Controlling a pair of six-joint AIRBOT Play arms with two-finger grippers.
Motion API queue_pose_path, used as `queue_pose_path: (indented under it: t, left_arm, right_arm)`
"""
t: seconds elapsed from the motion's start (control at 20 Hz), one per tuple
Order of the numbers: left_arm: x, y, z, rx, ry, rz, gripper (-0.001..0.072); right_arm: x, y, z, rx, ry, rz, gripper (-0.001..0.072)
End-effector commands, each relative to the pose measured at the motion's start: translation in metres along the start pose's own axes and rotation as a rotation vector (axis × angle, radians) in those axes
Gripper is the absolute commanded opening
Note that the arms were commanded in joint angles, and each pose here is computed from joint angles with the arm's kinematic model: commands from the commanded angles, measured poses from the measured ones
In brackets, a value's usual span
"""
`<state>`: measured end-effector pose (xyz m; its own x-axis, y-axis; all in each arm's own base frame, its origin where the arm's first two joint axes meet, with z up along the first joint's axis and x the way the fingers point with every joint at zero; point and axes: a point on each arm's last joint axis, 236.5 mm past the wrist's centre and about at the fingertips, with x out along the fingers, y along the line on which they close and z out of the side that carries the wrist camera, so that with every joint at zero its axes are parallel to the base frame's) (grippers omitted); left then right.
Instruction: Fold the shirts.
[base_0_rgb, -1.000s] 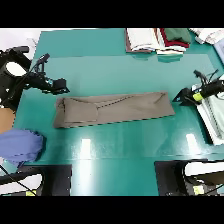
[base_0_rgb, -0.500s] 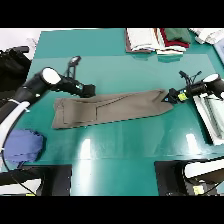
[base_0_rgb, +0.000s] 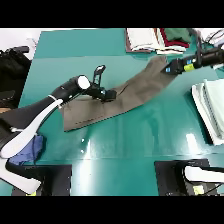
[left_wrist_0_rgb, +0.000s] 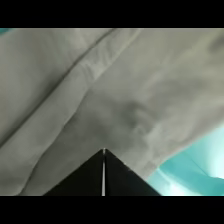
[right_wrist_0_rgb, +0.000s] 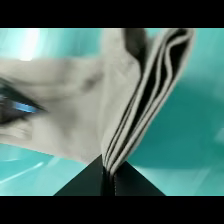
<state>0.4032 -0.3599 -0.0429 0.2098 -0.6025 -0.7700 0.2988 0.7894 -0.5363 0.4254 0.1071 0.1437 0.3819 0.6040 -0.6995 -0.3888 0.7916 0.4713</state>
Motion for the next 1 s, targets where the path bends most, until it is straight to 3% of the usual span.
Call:
queue_pose_path:
  t: [0.0,0.55,0.75,0.95]
  left_arm:
    - [0.027,-0.005,-0.002,-0.013,0.048,-0.020,0.0022]
    - [0.006,0.004,0.015,-0.019,0.019,-0.016,0.0022]
    - [-0.107,0.037,0.071,0.014,-0.149,0.068,0.0022]
    - [-0.277,0.083,0.104,0.058,-0.403,0.273,0.0023]
  right_arm:
    - [-0.021,0.073,0.026,-0.125,-0.069,0.043,0.0017]
    - [0.004,0.186,0.033,-0.251,-0.063,0.190,0.0017]
    - [0.015,0.224,0.027,-0.294,-0.071,0.242,0.0017]
    - [0.058,0.286,0.014,-0.351,-0.077,0.335,0.0017]
